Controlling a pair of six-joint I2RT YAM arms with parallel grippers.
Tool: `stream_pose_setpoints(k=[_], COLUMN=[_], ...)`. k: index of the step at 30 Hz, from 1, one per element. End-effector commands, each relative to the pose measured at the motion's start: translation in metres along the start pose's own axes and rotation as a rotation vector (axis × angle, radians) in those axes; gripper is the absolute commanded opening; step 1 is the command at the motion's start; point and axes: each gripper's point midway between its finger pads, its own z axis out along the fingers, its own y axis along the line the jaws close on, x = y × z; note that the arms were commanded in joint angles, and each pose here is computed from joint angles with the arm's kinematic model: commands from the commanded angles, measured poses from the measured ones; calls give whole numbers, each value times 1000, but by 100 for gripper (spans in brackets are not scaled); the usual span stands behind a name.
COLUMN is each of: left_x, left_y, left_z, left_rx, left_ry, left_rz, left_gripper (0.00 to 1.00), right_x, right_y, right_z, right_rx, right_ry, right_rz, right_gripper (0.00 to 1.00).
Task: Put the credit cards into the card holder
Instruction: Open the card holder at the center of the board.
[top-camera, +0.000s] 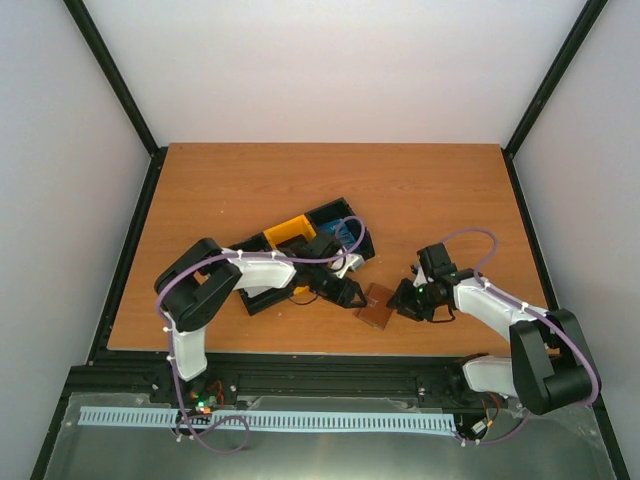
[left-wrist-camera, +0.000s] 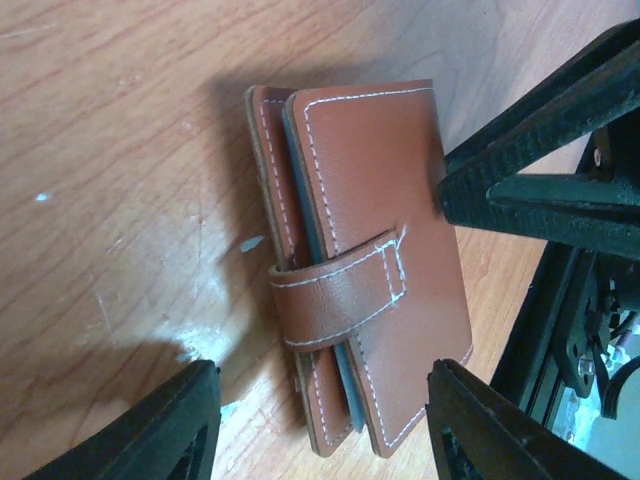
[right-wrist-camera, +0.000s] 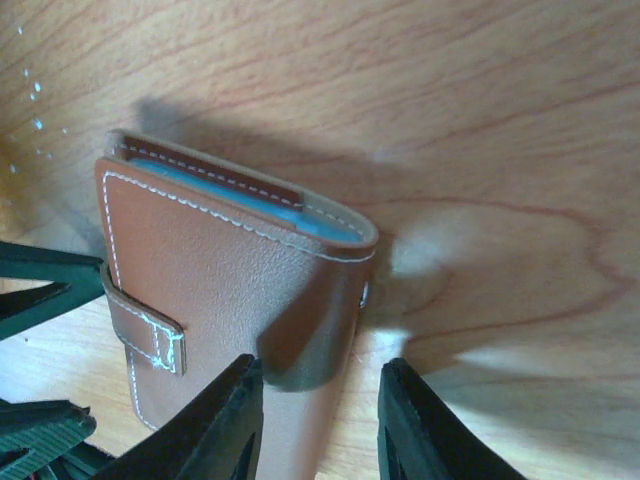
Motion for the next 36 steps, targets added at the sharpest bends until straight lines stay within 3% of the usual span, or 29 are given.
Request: stream_pose_setpoints(k=[1, 6, 14, 17, 22, 26, 30, 36], left_x=[-5, 8, 1, -8, -18, -31, -50, -87], left_y=[-14, -10, -16, -22, -24, -41, -63, -96], left_z=[10, 17, 15, 10, -2, -24, -57, -125], left_rx=[75, 80, 74, 78, 37, 39, 22, -104], left_ry=[31, 114, 137, 121, 61, -27, -167, -525], left_rz=[-29, -98, -141, -128, -64, 86, 288, 722], left_gripper=[55, 49, 46, 39, 16, 8, 6, 7], right_x=[8, 9, 10, 9, 1, -15, -21, -23], right_y=[4, 6, 6, 7, 11, 32, 58, 102], right_z=[8, 17, 27, 29, 20, -16, -66, -144], right_rx=[-42, -71, -102, -117, -118, -113, -144, -269], right_ry=[36, 58, 65, 54, -3, -99, -166, -243], right_rz=[15, 30, 59, 66, 41, -17, -36, 8], right_gripper=[30, 27, 25, 25, 28, 40, 56, 69])
